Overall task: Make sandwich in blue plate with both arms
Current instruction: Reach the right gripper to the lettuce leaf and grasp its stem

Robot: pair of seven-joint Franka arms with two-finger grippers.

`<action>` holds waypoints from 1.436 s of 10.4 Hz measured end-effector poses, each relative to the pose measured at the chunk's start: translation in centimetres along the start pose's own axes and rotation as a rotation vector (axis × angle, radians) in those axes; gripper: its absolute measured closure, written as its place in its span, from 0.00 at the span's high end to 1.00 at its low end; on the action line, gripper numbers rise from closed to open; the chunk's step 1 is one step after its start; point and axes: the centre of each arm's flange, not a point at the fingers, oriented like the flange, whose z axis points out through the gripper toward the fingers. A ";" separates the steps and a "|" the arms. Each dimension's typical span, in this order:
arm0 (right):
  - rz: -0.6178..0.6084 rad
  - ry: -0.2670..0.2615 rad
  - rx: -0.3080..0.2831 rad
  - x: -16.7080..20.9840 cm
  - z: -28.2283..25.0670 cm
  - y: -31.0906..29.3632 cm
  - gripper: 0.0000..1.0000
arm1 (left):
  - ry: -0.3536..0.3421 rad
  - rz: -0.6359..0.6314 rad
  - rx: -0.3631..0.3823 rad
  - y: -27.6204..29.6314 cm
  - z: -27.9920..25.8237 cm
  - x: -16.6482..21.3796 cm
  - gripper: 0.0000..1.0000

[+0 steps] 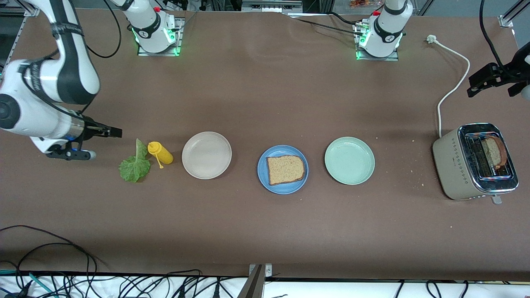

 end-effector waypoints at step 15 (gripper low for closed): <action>0.002 0.033 -0.005 2.0 16.6 -0.6 0.32 | -0.013 -0.017 0.003 -0.4 0.5 0.0 1.00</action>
